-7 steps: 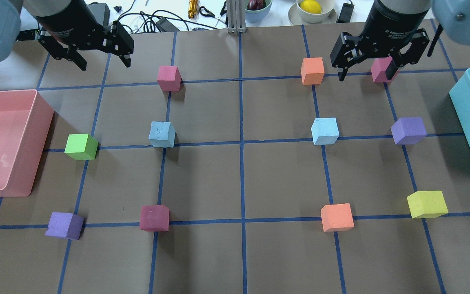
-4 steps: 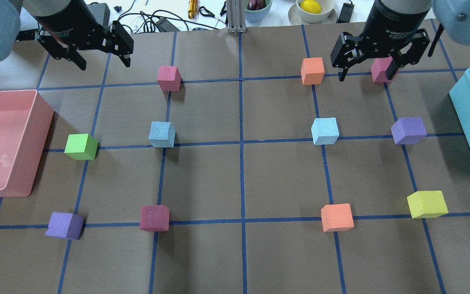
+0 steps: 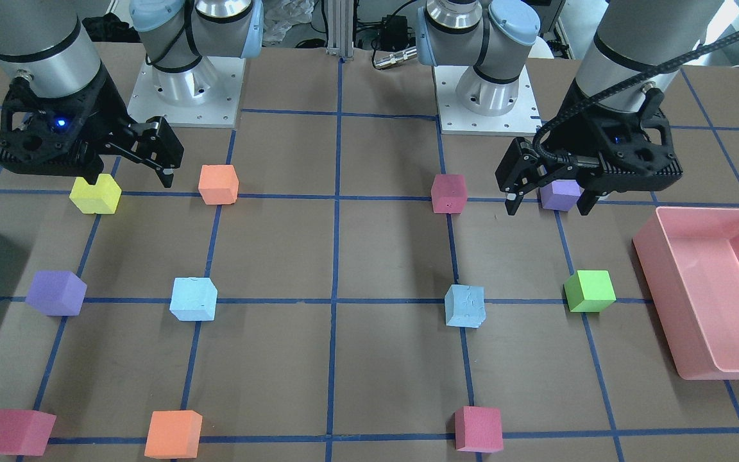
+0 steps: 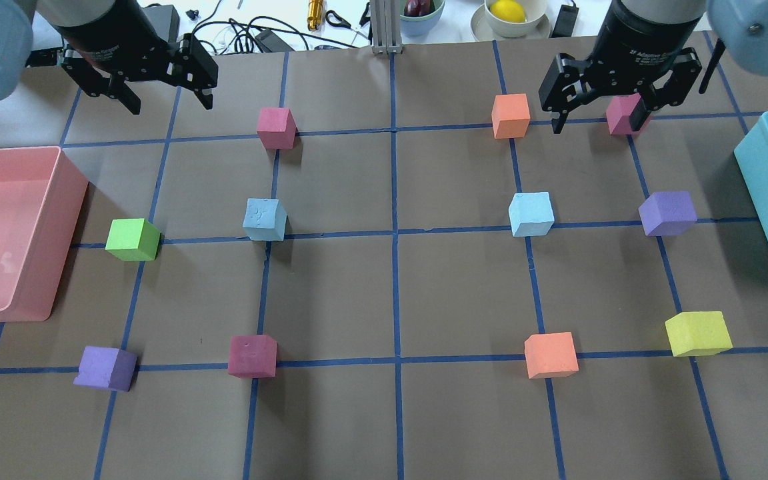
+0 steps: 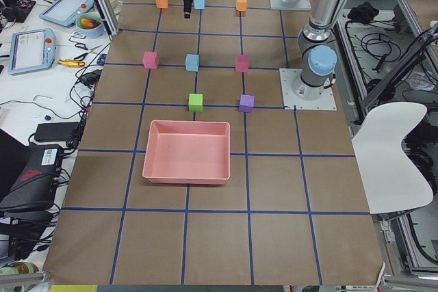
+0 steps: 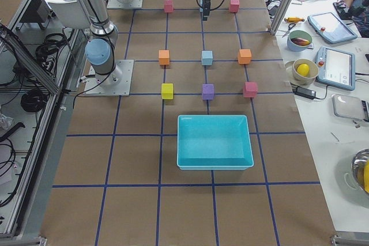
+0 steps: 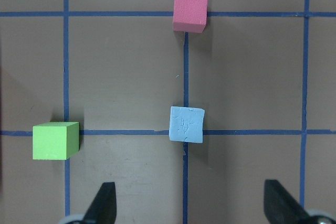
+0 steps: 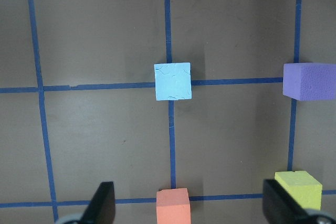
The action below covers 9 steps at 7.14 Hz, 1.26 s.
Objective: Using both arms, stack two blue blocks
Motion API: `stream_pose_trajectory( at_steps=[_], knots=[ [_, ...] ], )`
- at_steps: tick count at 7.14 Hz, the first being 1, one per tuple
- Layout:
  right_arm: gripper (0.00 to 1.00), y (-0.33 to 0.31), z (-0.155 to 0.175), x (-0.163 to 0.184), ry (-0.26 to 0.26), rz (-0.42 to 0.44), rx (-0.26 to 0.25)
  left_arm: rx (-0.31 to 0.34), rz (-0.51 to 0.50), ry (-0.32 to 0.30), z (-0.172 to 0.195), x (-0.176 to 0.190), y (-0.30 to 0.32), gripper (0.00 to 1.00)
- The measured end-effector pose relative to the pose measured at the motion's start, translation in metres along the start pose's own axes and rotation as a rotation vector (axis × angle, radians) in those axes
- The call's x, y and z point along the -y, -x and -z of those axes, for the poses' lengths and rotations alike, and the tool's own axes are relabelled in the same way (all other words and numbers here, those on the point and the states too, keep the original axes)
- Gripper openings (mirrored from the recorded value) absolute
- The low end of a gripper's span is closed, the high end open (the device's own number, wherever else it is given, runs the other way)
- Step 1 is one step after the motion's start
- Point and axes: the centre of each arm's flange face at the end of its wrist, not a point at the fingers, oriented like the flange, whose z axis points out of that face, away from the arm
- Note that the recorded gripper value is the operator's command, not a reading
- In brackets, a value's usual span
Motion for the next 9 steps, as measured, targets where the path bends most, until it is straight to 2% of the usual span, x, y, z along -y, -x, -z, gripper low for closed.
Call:
stream_pose_trajectory(
  at_steps=[3,5,7,9],
  knots=[
    [1.0,-0.004,-0.019,0.024,-0.033,-0.014,0.007,0.0,-0.001,0.0,0.0,0.0,0.0,1.0],
    [1.0,-0.004,-0.073,0.052,0.034,-0.015,0.007,0.0,0.0,0.0,0.0,0.0,0.0,1.0],
    [1.0,-0.002,-0.139,0.065,0.107,-0.005,0.011,0.0,0.0,-0.001,0.0,0.0,0.0,1.0],
    [1.0,-0.001,-0.195,0.059,0.109,0.003,0.011,0.0,0.0,-0.001,0.0,0.0,0.0,1.0]
  ],
)
